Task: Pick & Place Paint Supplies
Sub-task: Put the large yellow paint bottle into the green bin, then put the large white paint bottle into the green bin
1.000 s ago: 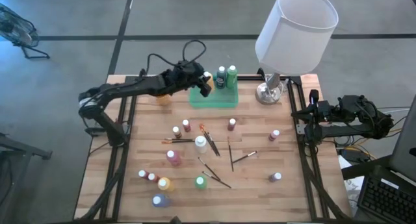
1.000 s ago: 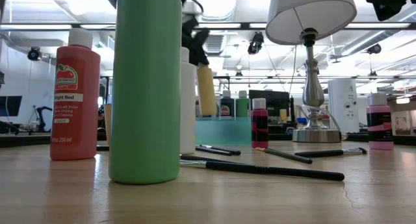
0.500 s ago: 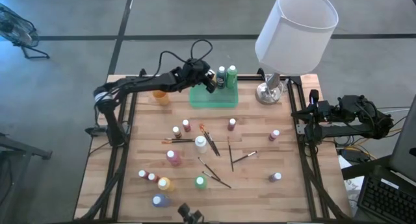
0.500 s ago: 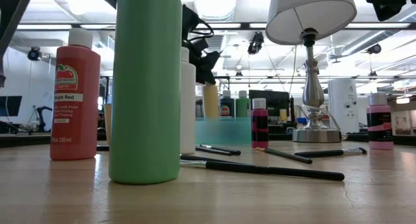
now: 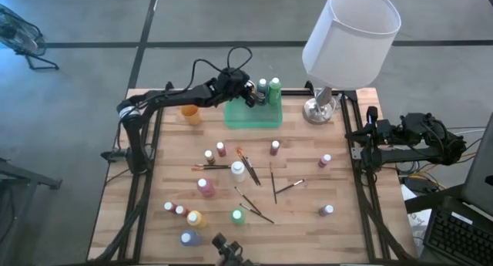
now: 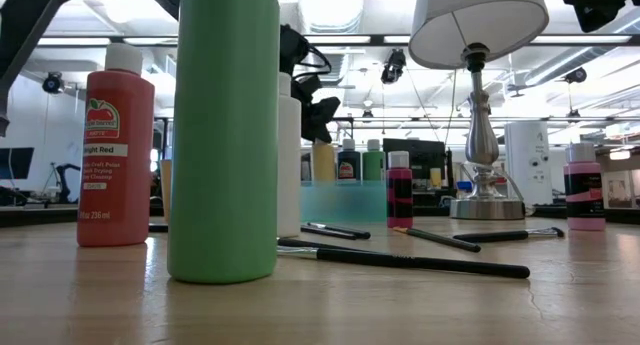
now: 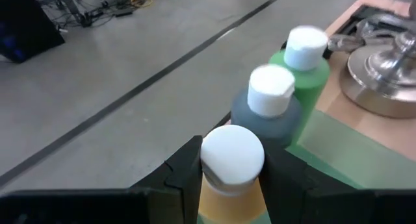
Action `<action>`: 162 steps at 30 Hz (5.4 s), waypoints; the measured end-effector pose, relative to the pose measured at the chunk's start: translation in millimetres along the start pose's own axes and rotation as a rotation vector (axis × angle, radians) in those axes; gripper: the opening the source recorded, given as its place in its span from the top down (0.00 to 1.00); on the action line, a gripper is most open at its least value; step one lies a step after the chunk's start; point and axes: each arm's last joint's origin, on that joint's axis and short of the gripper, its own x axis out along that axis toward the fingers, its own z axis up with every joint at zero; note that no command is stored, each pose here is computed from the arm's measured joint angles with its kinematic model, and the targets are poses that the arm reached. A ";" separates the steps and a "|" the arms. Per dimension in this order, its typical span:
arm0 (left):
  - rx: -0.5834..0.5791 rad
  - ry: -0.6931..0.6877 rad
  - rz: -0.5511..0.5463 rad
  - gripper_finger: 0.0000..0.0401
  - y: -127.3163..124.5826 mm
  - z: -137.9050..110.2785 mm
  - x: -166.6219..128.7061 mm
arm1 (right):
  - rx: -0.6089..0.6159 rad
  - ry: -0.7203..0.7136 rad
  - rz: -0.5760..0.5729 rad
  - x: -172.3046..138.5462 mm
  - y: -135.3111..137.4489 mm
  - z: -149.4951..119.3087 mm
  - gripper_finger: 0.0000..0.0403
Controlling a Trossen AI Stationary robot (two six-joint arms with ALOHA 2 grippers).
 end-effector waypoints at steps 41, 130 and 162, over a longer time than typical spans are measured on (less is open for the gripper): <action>0.086 0.129 0.001 0.59 4.2 51.0 -29.9 | 0.000 0.000 0.000 0.1 0.0 0.0 0.98; 0.266 0.183 -0.525 0.32 -142.5 -100.9 -229.2 | -0.001 0.004 0.000 0.0 0.0 -0.3 0.98; 0.225 0.162 -0.525 0.41 -143.7 -97.9 -212.6 | -0.001 0.004 0.000 0.0 0.0 -0.4 0.98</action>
